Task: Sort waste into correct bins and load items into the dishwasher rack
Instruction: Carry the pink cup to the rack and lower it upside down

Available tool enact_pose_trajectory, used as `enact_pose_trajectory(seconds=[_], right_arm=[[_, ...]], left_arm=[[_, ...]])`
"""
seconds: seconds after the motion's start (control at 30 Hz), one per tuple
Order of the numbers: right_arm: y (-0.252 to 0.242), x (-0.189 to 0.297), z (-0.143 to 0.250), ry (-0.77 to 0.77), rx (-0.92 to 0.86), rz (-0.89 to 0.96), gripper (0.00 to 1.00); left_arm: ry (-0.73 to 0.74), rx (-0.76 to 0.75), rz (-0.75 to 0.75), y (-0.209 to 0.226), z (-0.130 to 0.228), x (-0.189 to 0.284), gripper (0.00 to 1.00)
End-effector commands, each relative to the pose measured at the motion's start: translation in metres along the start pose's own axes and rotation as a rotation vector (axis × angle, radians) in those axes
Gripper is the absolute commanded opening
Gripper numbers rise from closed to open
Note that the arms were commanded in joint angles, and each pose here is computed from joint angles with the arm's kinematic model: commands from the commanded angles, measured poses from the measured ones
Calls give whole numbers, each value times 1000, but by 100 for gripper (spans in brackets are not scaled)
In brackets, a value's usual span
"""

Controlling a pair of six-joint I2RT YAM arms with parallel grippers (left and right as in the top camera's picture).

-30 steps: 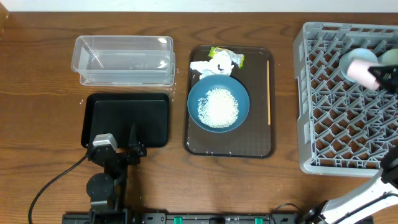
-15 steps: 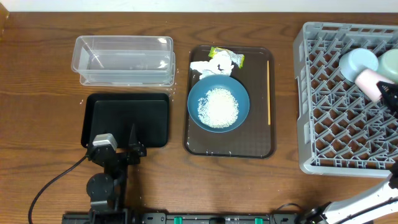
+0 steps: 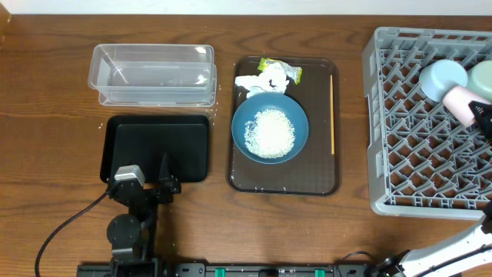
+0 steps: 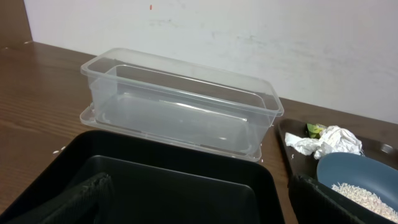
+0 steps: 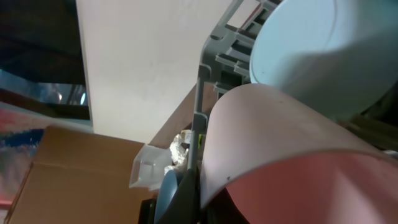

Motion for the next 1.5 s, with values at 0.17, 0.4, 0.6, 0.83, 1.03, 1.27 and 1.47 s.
enact_pose_trajectory(seconds=[0.17,0.4,0.6,0.83,1.03,1.27,1.47], right_arm=[[5,-36,11,83,15,2,1],[-17,-27,6,31,-51,232,1],[-24,-13,4,-1,-76,276,1],[-30,-11,5,-3,-67,333,2],[-41,-6,8,-9,-98,459,2],[-41,-5,13,1,-142,459,2],[-38,-5,17,16,-174,446,8]], left_arm=[[51,-15,14,-1,12,-1,92],[51,-15,14,-1,12,-1,92],[51,-15,14,-1,12,-1,92],[51,-15,14,-1,12,-1,92],[51,-15,14,-1,12,-1,92],[51,-15,14,-1,12,-1,92],[51,-15,14,-1,12,-1,92]])
Point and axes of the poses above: each gripper's point midway between its finger pads, its own x axis back along the fingers, its own y axis along the line the jaws close on, z = x × y, the point moved 8 cm from there along x, back along the fingers, and after that the axes turned 14 degrees about -x, right-handed, at the moved point
